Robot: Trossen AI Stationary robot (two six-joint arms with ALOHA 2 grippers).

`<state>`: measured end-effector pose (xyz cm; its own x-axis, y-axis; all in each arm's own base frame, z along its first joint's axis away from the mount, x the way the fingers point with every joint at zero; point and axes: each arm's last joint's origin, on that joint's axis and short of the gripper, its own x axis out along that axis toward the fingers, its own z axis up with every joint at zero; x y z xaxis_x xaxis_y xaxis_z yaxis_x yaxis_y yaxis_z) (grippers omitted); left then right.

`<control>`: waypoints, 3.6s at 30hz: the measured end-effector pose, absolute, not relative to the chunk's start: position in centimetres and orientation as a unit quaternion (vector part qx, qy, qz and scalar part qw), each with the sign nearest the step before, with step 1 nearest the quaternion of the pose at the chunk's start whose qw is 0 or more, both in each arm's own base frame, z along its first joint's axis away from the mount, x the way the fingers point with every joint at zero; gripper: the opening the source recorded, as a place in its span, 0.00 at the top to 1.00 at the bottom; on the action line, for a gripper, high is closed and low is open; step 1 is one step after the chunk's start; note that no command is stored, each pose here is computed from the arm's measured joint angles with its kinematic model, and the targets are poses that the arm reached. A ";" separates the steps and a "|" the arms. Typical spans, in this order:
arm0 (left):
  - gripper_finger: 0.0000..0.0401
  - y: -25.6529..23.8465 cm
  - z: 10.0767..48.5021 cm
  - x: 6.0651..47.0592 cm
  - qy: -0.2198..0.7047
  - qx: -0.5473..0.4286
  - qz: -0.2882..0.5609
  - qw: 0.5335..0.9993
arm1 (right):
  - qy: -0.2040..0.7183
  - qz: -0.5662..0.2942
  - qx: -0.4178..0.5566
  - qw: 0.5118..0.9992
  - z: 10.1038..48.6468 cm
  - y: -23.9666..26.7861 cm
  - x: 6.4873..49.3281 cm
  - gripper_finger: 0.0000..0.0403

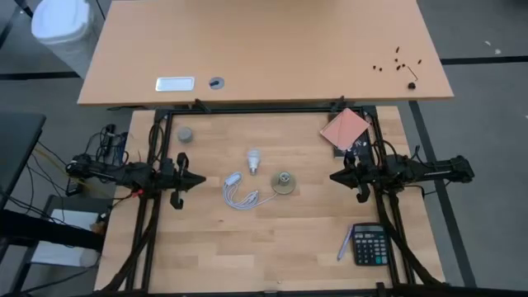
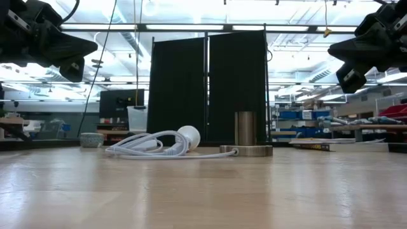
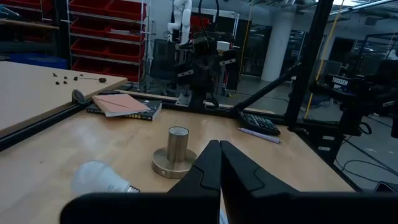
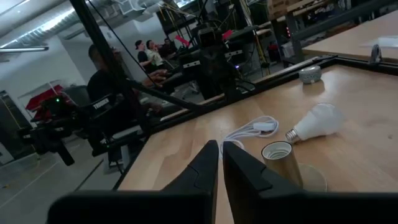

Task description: Screw lightbulb

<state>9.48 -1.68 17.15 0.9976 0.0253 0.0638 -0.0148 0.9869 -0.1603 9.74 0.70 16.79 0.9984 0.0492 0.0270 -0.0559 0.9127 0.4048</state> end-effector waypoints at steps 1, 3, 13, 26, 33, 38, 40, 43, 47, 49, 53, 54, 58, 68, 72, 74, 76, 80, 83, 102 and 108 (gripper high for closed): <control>0.99 -1.7 17.1 9.5 -0.033 -0.080 0.010 0.996 | -0.008 0.027 0.207 0.978 16.8 0.7 9.7 0.92; 0.99 -1.7 17.1 9.5 -0.033 -0.080 0.010 0.996 | -0.008 0.027 0.207 0.978 16.8 0.7 9.7 0.92; 0.99 -1.7 17.1 9.5 -0.033 -0.080 0.010 0.996 | -0.008 0.027 0.207 0.978 16.8 0.7 9.7 0.92; 0.99 -1.7 17.1 9.5 -0.033 -0.080 0.010 0.996 | -0.008 0.027 0.207 0.978 16.8 0.7 9.7 0.92; 0.99 -1.7 17.1 9.5 -0.033 -0.080 0.010 0.996 | -0.008 0.027 0.207 0.978 16.8 0.7 9.7 0.92; 0.99 -1.7 17.1 9.5 -0.033 -0.080 0.010 0.996 | -0.008 0.027 0.207 0.978 16.8 0.7 9.7 0.92; 0.99 -1.7 17.1 9.5 -0.033 -0.080 0.010 0.996 | -0.008 0.027 0.207 0.978 16.8 0.7 9.7 0.92; 0.99 -1.7 17.1 9.5 -0.033 -0.080 0.010 0.996 | -0.008 0.027 0.207 0.978 16.8 0.7 9.7 0.92; 0.99 -1.7 17.1 9.5 -0.033 -0.080 0.010 0.996 | -0.008 0.027 0.207 0.978 16.8 0.7 9.7 0.92; 0.99 -1.7 17.1 9.5 -0.033 -0.080 0.010 0.996 | -0.008 0.027 0.207 0.978 16.8 0.7 9.7 0.92; 0.99 -1.7 17.1 9.5 -0.033 -0.080 0.010 0.996 | -0.008 0.027 0.207 0.978 16.8 0.7 9.7 0.92; 0.99 -1.7 17.1 9.5 -0.033 -0.080 0.010 0.996 | -0.008 0.027 0.207 0.978 16.8 0.7 9.7 0.92; 0.99 -1.7 17.1 9.5 -0.033 -0.080 0.010 0.996 | -0.008 0.027 0.207 0.978 16.8 0.7 9.7 0.92; 0.99 -1.7 17.1 9.5 -0.033 -0.080 0.010 0.996 | -0.008 0.027 0.207 0.978 16.8 0.7 9.7 0.92; 0.99 -1.7 17.2 9.5 -0.033 -0.080 0.010 0.996 | -0.008 0.027 0.207 0.978 16.8 0.7 9.7 0.92; 0.99 -1.7 17.2 9.5 -0.035 -0.081 0.010 0.996 | -0.008 0.027 0.207 0.978 16.8 0.7 9.7 0.92; 0.99 -1.7 17.3 9.5 -0.038 -0.083 0.010 0.996 | -0.008 0.027 0.207 0.978 16.8 0.7 9.7 0.92; 0.99 -1.7 17.8 9.4 -0.064 -0.158 0.003 0.985 | -0.008 0.027 0.207 0.978 16.8 0.7 9.7 0.92; 0.99 -1.6 18.2 9.4 -0.087 -0.197 0.003 0.977 | -0.008 0.027 0.207 0.978 16.8 0.7 9.7 0.92; 0.99 -1.5 19.0 9.2 -0.130 -0.208 0.004 0.969 | -0.033 -0.007 0.206 0.978 17.1 0.5 9.7 0.92; 0.99 -1.1 19.0 9.1 -0.138 -0.214 0.076 0.964 | -0.037 -0.001 0.211 0.977 17.2 0.5 9.7 0.92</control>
<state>9.13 -1.10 18.96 0.9504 0.2050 0.2338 -0.0870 0.8972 -0.4331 9.73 0.51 17.23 0.9972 -0.0170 0.0728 -0.0146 0.9110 0.4123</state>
